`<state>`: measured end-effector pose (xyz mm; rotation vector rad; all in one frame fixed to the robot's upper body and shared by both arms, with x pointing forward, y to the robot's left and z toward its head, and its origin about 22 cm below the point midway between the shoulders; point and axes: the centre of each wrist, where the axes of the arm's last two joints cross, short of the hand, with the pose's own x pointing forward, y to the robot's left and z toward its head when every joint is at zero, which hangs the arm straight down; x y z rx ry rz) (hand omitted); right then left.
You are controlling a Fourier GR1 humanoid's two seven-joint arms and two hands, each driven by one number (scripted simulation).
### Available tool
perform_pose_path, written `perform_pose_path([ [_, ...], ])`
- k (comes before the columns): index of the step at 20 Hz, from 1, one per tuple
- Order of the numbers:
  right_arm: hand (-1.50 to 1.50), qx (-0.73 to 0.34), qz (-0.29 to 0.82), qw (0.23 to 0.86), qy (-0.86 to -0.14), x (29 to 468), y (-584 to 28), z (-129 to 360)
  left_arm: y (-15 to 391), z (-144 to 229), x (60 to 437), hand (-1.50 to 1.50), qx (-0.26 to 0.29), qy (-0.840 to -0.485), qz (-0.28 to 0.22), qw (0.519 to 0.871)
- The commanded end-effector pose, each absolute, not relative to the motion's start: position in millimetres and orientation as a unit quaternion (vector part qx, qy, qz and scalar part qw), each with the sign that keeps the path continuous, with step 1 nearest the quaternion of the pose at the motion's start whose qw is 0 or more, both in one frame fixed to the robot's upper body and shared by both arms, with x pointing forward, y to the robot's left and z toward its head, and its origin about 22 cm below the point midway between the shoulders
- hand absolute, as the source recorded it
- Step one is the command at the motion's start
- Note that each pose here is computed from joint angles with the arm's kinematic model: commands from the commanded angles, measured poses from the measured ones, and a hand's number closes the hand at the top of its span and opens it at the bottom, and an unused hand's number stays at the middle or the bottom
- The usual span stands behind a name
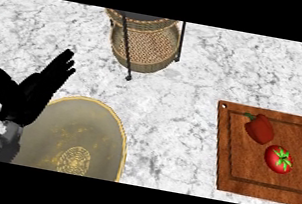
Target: Pick the tomato from the cutting board and place it in the tiered basket
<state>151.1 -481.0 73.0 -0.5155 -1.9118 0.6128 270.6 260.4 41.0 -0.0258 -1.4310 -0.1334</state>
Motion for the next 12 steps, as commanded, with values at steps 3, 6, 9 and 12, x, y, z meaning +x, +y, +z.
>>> perform_pose_path([
  [3,-1.50,-0.325,0.327,0.525,-0.715,129,-456,105,250,23,266,0.00,-0.031,-0.647,-0.043,0.760],
  [6,-1.50,-0.327,0.336,0.533,-0.704,122,-420,116,229,29,274,0.00,-0.035,-0.641,-0.053,0.765],
  [9,-1.50,-0.312,0.338,0.557,-0.692,115,-385,127,228,13,267,0.00,-0.035,-0.637,-0.053,0.768],
  [12,-1.50,-0.329,0.329,0.574,-0.674,108,-354,114,236,20,269,0.00,-0.049,-0.645,-0.059,0.760],
])
